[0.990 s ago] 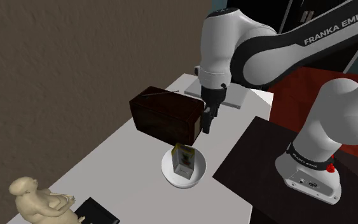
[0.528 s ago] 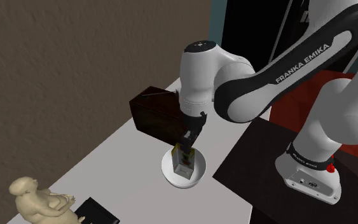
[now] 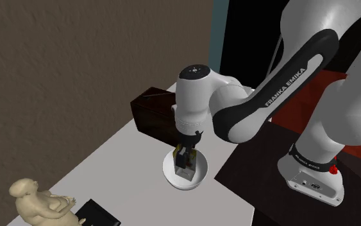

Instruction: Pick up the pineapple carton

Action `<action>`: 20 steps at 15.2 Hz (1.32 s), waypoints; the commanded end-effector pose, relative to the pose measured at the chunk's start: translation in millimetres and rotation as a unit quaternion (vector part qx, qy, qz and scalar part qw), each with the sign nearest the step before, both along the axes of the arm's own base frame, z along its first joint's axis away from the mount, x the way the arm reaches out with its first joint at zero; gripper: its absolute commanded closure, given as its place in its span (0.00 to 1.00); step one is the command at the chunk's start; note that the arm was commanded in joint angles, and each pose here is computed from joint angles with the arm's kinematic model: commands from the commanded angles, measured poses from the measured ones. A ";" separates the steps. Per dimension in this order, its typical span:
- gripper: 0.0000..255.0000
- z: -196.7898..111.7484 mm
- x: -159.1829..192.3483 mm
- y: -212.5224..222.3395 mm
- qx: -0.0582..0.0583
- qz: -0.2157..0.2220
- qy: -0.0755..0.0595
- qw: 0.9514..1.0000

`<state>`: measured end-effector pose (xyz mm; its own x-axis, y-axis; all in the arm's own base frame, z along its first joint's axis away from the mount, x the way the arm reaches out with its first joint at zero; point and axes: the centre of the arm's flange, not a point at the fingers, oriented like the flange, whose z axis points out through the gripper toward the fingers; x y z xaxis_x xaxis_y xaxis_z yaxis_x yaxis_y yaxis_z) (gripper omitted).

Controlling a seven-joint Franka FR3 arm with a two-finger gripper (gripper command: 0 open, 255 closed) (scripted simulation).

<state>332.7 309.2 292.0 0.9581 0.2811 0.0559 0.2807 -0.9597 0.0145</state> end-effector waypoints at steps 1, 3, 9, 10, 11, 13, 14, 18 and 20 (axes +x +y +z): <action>0.00 -9.8 0.8 -0.4 0.000 0.000 0.000 1.000; 0.00 -12.8 0.8 -0.4 0.000 0.000 0.000 1.000; 1.00 -12.2 0.7 -0.8 0.000 0.000 0.000 1.000; 1.00 -12.3 0.6 -0.9 0.000 0.000 0.000 1.000; 1.00 -12.4 0.5 -1.0 0.000 0.000 0.000 1.000; 1.00 -12.8 0.8 -0.4 0.000 0.000 0.000 1.000; 1.00 -7.5 0.8 -0.4 0.000 0.000 0.000 1.000; 1.00 13.6 0.8 -0.4 0.000 0.000 0.000 1.000; 1.00 24.1 0.8 -0.4 0.000 0.000 0.000 1.000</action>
